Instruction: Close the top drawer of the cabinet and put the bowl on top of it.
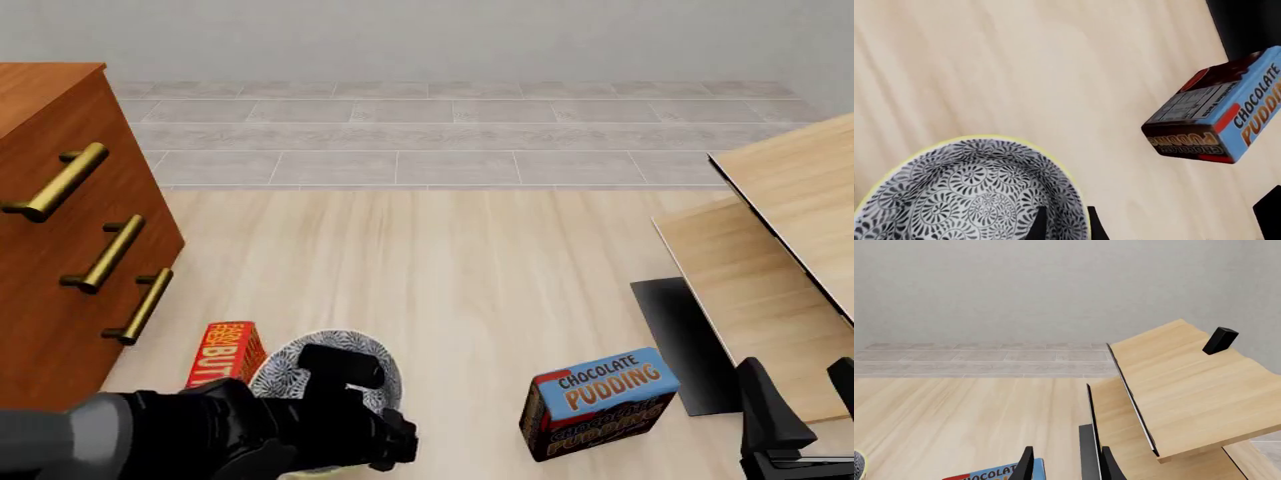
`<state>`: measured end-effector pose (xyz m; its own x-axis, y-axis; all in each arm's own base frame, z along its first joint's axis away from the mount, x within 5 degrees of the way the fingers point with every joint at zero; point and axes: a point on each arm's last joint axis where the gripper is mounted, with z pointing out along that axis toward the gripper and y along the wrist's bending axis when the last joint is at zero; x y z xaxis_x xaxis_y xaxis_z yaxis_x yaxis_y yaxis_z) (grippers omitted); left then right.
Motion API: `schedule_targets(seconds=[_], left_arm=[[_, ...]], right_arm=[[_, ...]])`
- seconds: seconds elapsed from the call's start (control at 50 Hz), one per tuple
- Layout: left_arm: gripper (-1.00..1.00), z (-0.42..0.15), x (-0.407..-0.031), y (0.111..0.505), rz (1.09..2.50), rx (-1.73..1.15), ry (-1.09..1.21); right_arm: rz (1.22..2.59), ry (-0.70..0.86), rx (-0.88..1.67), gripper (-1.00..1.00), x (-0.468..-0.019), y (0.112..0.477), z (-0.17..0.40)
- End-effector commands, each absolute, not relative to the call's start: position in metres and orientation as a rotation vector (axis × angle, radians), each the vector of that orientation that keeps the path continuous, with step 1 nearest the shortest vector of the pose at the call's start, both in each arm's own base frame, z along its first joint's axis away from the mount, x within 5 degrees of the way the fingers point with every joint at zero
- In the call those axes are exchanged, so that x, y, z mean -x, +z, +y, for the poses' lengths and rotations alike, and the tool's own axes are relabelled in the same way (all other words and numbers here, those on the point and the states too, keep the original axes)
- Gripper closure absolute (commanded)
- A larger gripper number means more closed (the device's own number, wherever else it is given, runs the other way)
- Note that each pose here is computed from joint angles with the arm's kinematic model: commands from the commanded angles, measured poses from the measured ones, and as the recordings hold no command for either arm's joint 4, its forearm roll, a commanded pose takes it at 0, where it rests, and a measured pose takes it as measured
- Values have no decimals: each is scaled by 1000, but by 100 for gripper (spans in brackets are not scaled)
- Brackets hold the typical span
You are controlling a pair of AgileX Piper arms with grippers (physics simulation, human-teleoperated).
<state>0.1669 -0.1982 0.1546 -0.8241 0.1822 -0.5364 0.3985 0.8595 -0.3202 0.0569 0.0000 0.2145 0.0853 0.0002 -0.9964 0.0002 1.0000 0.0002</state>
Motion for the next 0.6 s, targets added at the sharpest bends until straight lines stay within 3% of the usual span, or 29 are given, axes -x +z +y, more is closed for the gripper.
schedule_targets(seconds=[0.02, 0.6], left_arm=[[100, -210, -167, 170, 2514, -379, -647], [100, -215, -161, 231, 2432, -433, -708]], right_arm=[[1485, 0, 0, -100, -57, 214, 0], [1485, 0, 0, -100, -57, 214, 0]])
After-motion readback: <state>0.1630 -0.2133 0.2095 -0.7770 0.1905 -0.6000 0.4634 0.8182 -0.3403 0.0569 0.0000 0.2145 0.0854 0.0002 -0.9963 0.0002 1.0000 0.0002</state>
